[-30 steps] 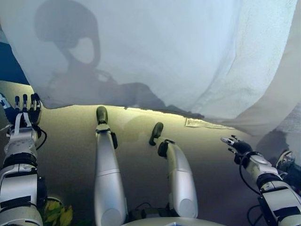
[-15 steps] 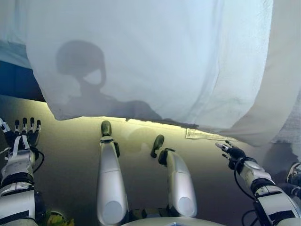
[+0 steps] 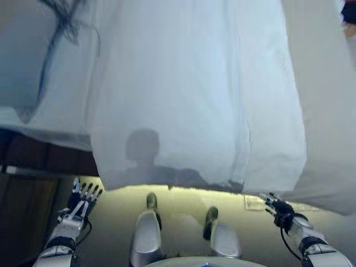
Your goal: Make the bed neatly
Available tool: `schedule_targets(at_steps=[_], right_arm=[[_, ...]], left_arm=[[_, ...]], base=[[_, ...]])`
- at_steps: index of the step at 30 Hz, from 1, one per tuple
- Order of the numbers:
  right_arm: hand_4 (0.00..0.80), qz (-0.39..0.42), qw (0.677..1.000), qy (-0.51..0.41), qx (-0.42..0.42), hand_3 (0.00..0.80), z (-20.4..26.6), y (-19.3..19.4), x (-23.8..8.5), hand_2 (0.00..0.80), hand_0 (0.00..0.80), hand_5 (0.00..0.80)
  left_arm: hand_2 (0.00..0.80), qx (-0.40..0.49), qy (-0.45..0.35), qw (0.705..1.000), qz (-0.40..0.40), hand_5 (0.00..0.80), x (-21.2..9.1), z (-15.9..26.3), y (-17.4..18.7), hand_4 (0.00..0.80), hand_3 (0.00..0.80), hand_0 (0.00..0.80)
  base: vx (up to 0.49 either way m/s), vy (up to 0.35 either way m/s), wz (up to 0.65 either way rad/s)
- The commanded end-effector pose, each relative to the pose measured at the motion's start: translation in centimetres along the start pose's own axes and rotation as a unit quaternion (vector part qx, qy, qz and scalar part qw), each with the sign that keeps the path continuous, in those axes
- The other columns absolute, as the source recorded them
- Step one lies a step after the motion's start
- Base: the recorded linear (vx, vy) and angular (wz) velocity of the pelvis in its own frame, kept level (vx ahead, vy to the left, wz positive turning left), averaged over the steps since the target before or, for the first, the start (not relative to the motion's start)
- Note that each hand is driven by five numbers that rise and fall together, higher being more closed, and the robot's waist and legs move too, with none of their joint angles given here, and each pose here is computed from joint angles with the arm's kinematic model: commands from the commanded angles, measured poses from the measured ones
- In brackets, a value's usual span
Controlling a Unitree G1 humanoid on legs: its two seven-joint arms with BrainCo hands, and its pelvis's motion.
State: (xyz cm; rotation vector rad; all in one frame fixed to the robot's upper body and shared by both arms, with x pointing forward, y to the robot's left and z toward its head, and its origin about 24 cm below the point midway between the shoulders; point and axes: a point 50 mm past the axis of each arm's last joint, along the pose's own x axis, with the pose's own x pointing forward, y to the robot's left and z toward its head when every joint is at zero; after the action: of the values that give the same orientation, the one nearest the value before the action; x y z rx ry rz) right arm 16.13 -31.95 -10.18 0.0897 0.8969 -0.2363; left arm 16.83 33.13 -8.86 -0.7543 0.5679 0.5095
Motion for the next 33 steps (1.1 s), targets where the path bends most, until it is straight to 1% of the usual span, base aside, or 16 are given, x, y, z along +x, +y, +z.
schedule_targets(at_steps=[1,2,4,8,10,13,15,17,19,23,25,28,33], right_arm=[[0.0,0.023,0.998,0.029,-0.046,0.0,-0.9,0.3,0.0,0.0,0.0,0.0],[0.0,0.033,0.997,0.045,-0.054,0.0,-1.7,0.5,-0.1,0.0,0.0,0.0],[0.0,0.042,0.996,0.062,-0.053,0.0,-3.0,1.0,-0.2,0.0,0.0,0.0],[0.0,0.038,0.996,0.074,0.009,0.0,-5.3,2.5,-0.4,0.0,0.0,0.0],[0.0,0.032,0.995,0.076,0.054,0.0,-6.4,3.4,-0.4,0.0,0.0,0.0],[0.0,-0.001,0.987,0.077,0.143,0.0,-7.6,4.1,-0.5,0.0,0.0,0.0],[0.0,-0.015,0.982,0.084,0.171,0.0,-8.4,4.5,-0.6,0.0,0.0,0.0],[0.0,-0.04,0.971,0.105,0.211,0.0,-9.8,5.2,-0.9,0.0,0.0,0.0],[0.0,-0.047,0.97,0.125,0.201,0.0,-10.7,5.7,-1.1,0.0,0.0,0.0],[0.0,-0.013,0.98,0.149,0.133,0.0,-11.2,7.5,-1.0,0.0,0.0,0.0],[0.0,-0.001,0.981,0.153,0.119,0.0,-11.2,8.0,-0.9,0.0,0.0,0.0],[0.0,-0.006,0.981,0.165,0.104,0.0,-11.3,8.1,-1.0,0.0,0.0,0.0],[0.0,-0.01,0.979,0.176,0.097,0.0,-11.7,7.6,-1.2,0.0,0.0,0.0]], left_arm=[[0.0,0.194,0.02,0.98,0.047,0.0,-0.3,0.8,1.3,0.0,0.0,0.0],[0.0,0.229,0.044,0.971,0.06,0.0,-0.7,0.2,2.1,0.0,0.0,0.0],[0.0,0.261,0.069,0.959,0.081,0.0,-1.3,-0.6,3.3,0.0,0.0,0.0],[0.0,0.318,0.111,0.938,0.084,0.0,-2.0,-3.1,4.2,0.0,0.0,0.0],[0.0,0.314,0.127,0.937,0.082,0.0,-2.0,-4.9,4.0,0.0,0.0,0.0],[0.0,0.307,0.158,0.936,0.071,0.0,-2.3,-7.9,3.7,0.0,0.0,0.0],[0.0,0.284,0.177,0.94,0.072,0.0,-2.8,-9.6,3.7,0.0,0.0,0.0],[0.0,0.27,0.22,0.936,0.062,0.0,-3.4,-12.0,3.6,0.0,0.0,0.0],[0.0,0.274,0.247,0.929,0.043,0.0,-3.8,-13.8,3.0,0.0,0.0,0.0],[0.0,0.294,0.281,0.914,0.004,0.0,-4.1,-16.0,1.8,0.0,0.0,0.0],[0.0,0.296,0.286,0.912,-0.003,0.0,-4.0,-16.2,1.5,0.0,0.0,0.0],[0.0,0.306,0.297,0.904,-0.01,0.0,-4.0,-16.4,1.3,0.0,0.0,0.0],[0.0,0.297,0.296,0.908,-0.006,0.0,-3.9,-16.1,1.4,0.0,0.0,0.0]], base=[[0.222,0.001,-0.04],[0.24,0.01,0.01],[0.209,0.014,-0.06],[0.107,0.003,-0.07],[0.08,-0.007,-0.02],[0.07,-0.015,-0.01],[0.07,-0.004,0.0],[0.08,-0.011,-0.06],[0.083,-0.017,-0.04],[0.066,-0.015,-0.01],[0.043,-0.025,-0.01],[0.026,-0.016,-0.01],[0.027,-0.006,-0.03]])
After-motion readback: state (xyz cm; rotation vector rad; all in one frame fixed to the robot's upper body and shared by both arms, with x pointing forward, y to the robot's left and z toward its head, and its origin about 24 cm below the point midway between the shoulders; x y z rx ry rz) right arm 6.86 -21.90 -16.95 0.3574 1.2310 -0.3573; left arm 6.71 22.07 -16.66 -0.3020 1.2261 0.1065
